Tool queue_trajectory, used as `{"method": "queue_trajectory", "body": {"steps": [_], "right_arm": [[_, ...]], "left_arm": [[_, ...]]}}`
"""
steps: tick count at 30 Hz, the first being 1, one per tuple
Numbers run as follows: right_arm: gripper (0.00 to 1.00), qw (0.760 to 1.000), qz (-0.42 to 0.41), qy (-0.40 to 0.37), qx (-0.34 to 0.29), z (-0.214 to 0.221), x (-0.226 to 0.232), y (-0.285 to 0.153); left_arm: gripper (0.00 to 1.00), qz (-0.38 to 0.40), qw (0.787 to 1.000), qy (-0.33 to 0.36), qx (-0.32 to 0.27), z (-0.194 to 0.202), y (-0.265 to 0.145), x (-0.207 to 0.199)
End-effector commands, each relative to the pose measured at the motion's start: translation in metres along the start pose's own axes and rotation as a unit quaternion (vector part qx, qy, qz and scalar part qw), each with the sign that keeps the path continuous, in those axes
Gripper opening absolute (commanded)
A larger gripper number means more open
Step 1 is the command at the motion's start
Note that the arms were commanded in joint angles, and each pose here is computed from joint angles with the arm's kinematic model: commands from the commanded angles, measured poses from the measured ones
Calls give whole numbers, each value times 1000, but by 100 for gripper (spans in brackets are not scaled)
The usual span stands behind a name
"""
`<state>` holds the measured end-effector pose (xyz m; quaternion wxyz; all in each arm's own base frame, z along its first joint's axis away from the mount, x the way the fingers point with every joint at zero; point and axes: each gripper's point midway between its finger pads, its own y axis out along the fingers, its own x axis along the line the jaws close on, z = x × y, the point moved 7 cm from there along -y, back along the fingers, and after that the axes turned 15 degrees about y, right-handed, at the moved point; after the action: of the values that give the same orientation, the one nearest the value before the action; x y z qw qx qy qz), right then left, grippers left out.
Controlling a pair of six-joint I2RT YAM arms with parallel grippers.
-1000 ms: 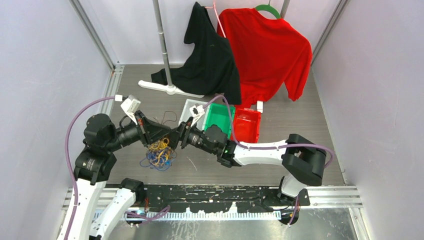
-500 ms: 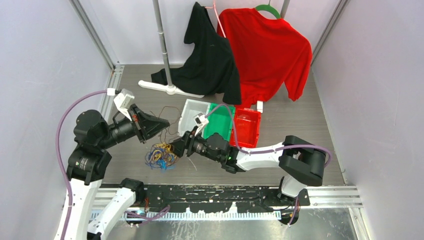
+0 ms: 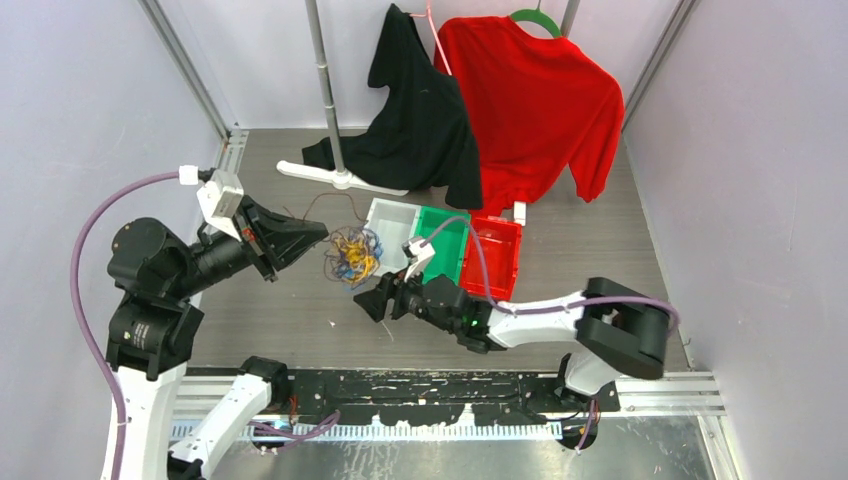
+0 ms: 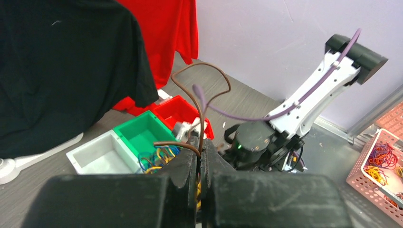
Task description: Untangle the cables
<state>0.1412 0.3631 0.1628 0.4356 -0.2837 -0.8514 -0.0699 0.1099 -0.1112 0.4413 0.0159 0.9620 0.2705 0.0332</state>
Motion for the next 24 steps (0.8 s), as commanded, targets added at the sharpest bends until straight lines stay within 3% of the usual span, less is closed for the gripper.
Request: {"method": "queue_trajectory", "body": {"steps": [1, 8, 12, 15, 24], "right_arm": [[73, 994, -50, -47, -85, -56, 49, -27], [99, 977, -141, -122, -99, -84, 95, -46], [100, 956, -236, -167, -55, -80, 123, -46], [100, 949, -256, -177, -52, -84, 136, -42], [95, 950, -201, -168, -169, -112, 139, -11]], "left_arm": [[0, 7, 1000, 29, 1, 7, -3, -2], [0, 10, 1000, 7, 24, 29, 4, 4], [0, 24, 999, -5, 31, 33, 6, 3], [0, 30, 999, -5, 29, 31, 5, 1], [0, 53, 998, -32, 19, 23, 6, -5]]}}
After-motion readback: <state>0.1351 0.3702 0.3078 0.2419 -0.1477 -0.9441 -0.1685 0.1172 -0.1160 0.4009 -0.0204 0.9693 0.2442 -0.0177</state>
